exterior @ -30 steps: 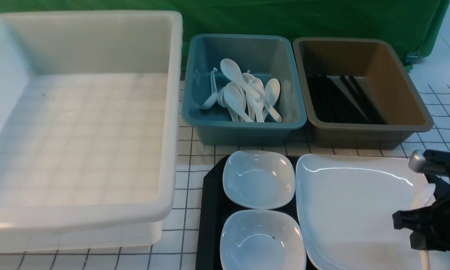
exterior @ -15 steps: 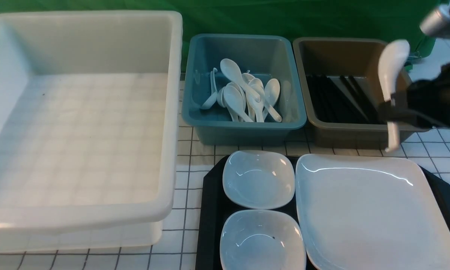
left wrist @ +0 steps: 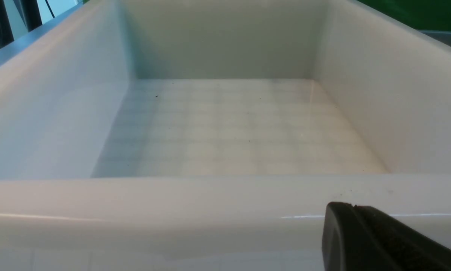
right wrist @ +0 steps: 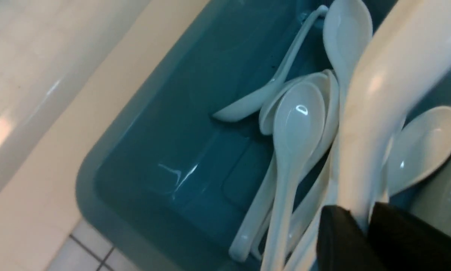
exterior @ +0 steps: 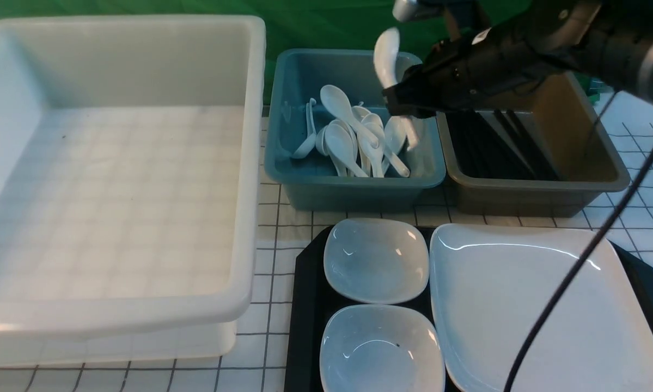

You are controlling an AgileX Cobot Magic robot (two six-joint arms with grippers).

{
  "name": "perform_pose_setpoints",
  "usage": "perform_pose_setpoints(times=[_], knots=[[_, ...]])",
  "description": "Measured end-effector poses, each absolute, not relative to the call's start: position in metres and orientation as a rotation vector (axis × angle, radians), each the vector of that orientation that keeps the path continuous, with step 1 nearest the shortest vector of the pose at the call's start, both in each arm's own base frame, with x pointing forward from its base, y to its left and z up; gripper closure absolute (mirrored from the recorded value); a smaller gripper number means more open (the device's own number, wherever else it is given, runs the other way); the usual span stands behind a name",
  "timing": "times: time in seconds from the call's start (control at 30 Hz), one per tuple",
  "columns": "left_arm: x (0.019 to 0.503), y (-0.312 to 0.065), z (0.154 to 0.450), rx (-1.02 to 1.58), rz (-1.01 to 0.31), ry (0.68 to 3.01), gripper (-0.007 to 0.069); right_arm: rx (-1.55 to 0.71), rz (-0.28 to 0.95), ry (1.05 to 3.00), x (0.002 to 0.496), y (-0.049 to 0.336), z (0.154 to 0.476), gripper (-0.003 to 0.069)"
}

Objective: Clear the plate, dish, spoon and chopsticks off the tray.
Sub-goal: Use the right arm to put the soup spoon into the small storage box in the middle, then use the left arm to grab a small plate from the dinner plate

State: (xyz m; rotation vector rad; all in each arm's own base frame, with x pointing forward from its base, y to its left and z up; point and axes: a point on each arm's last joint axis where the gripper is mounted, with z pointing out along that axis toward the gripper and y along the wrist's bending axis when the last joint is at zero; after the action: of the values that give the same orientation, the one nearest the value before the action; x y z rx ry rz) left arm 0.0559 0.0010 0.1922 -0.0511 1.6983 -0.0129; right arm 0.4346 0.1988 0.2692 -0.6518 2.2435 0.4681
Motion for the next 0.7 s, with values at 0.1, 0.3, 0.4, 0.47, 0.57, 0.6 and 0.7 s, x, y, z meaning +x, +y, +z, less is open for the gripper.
perform_pose_setpoints(times=[0.1,0.3,0.4,0.47,0.57,0.6,0.7], knots=[[0.056,0.001,0.192,-0.051,-0.013,1.698,0.0603,-0.649,0.464,2.258,0.444,0.202,0.254,0.0412],[0.056,0.001,0.192,-0.051,-0.013,1.698,0.0603,-0.672,0.501,2.316,0.439,0.203,0.258,0.0377],[0.056,0.001,0.192,-0.051,-0.013,1.698,0.0603,-0.735,0.539,2.35,0.427,0.202,0.28,0.0458],[0.056,0.001,0.192,-0.051,-0.013,1.698,0.0603,-0.81,0.574,2.386,0.412,0.199,0.302,0.0533],[0.056,0.001,0.192,-0.051,-0.013,1.699,0.0603,-0.91,0.587,2.397,0.382,0.19,0.348,0.063],[0.056,0.001,0.192,-0.051,-0.013,1.699,0.0603,-0.91,0.584,2.396,0.381,0.189,0.35,0.0634],[0.056,0.001,0.192,-0.051,-0.013,1.699,0.0603,-0.893,0.512,2.363,0.354,0.174,0.39,0.065]])
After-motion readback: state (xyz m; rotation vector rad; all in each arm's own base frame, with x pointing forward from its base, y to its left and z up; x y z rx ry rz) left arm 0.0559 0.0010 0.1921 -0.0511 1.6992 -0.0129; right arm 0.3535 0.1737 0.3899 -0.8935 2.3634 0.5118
